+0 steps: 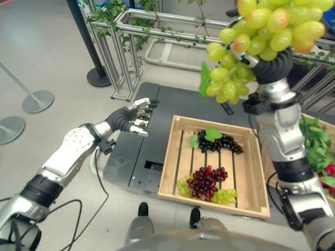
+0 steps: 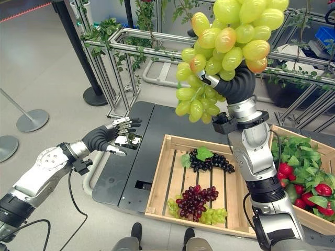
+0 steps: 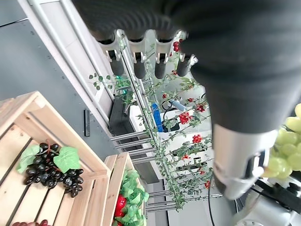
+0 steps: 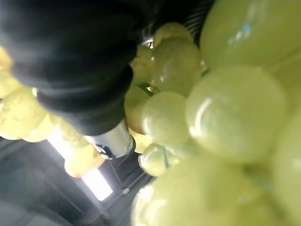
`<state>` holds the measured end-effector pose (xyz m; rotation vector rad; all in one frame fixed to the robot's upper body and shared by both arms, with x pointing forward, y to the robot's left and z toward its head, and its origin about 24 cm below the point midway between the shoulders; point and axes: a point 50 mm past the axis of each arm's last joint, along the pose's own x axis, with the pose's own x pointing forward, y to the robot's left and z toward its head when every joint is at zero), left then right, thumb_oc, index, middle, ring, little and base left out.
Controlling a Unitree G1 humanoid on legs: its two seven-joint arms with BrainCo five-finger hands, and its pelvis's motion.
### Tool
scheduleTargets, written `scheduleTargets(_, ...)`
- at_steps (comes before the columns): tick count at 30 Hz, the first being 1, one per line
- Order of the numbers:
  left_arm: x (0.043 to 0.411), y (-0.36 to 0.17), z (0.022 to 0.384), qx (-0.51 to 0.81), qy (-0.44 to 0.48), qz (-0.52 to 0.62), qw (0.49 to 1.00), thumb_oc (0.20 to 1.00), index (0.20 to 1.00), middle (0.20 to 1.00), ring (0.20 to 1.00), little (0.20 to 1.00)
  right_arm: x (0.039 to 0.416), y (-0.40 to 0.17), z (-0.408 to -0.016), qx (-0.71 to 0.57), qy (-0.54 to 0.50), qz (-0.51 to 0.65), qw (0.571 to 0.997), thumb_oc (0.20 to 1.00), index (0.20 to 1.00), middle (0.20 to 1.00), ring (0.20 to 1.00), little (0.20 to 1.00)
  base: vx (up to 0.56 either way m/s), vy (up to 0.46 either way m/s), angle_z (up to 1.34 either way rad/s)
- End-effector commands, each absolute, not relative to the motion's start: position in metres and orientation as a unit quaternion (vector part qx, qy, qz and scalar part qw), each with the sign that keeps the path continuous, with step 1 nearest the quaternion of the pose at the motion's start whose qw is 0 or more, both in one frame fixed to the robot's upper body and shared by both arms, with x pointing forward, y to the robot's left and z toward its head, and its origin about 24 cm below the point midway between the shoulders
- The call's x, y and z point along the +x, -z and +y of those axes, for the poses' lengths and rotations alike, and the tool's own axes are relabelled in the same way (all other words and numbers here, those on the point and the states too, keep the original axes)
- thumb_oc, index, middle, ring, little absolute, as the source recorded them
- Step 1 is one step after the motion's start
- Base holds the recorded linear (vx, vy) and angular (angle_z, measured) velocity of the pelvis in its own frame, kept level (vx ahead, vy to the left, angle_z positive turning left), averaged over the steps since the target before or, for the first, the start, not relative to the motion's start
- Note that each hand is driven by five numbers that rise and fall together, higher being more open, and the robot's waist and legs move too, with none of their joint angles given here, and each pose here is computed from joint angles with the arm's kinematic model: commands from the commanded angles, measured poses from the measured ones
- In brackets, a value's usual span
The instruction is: Pick up the fruits from the basket on one side to the basket on the other side
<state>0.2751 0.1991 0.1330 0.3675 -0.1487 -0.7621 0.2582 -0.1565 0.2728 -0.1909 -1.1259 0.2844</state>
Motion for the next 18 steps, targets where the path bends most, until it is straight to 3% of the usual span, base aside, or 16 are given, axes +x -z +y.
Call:
scheduleTargets(1, 0.277, -0.156, 0.207, 0.217, 0.343, -0.137, 0.904, 1.0, 1.0, 1.0, 1.0, 1.0, 0.231, -0.313, -0.155, -0.269, 0.003, -0.661, 0.701, 0.2, 0.2, 0.2, 0.2, 0.2, 0.0, 0.0, 0.0)
scheduleTargets(5, 0.277, -0.159, 0.203, 0.225, 0.355, -0.141, 0.896, 1.0, 1.0, 1.0, 1.0, 1.0, 0.234, -0.317, -0.149, -0.385, 0.051, -0.668, 0.635, 0.2, 0.2, 0.2, 0.2, 0.2, 0.0, 0.0, 0.0)
scheduleTargets(7, 0.275, -0.161, 0.203, 0.231, 0.357, -0.144, 0.893, 1.0, 1.0, 1.0, 1.0, 1.0, 0.239, -0.32, -0.15, -0.488, 0.094, -0.659, 0.565, 0.2, 0.2, 0.2, 0.2, 0.2, 0.0, 0.0, 0.0)
scheduleTargets(8, 0.275, -0.161, 0.203, 0.23, 0.357, -0.145, 0.894, 1.0, 1.0, 1.0, 1.0, 1.0, 0.24, -0.32, -0.15, -0.489, 0.095, -0.659, 0.563, 0.2, 0.2, 0.2, 0.2, 0.2, 0.0, 0.0, 0.0)
scheduleTargets(9, 0.274, -0.164, 0.203, 0.234, 0.36, -0.148, 0.891, 1.0, 1.0, 1.0, 1.0, 1.0, 0.241, -0.324, -0.15, -0.557, 0.114, -0.654, 0.499, 0.2, 0.2, 0.2, 0.2, 0.2, 0.0, 0.0, 0.0)
scheduleTargets(12, 0.273, -0.164, 0.203, 0.233, 0.359, -0.149, 0.891, 1.0, 1.0, 1.0, 1.0, 1.0, 0.245, -0.323, -0.15, -0.581, 0.115, -0.644, 0.483, 0.2, 0.2, 0.2, 0.2, 0.2, 0.0, 0.0, 0.0)
scheduleTargets(14, 0.272, -0.164, 0.203, 0.227, 0.359, -0.149, 0.893, 1.0, 1.0, 1.0, 1.0, 1.0, 0.253, -0.321, -0.149, -0.649, 0.109, -0.621, 0.426, 0.2, 0.2, 0.2, 0.2, 0.2, 0.0, 0.0, 0.0)
scheduleTargets(18, 0.272, -0.163, 0.203, 0.21, 0.356, -0.148, 0.898, 1.0, 1.0, 1.0, 1.0, 1.0, 0.263, -0.314, -0.149, -0.68, 0.084, -0.597, 0.417, 0.2, 0.2, 0.2, 0.2, 0.2, 0.0, 0.0, 0.0)
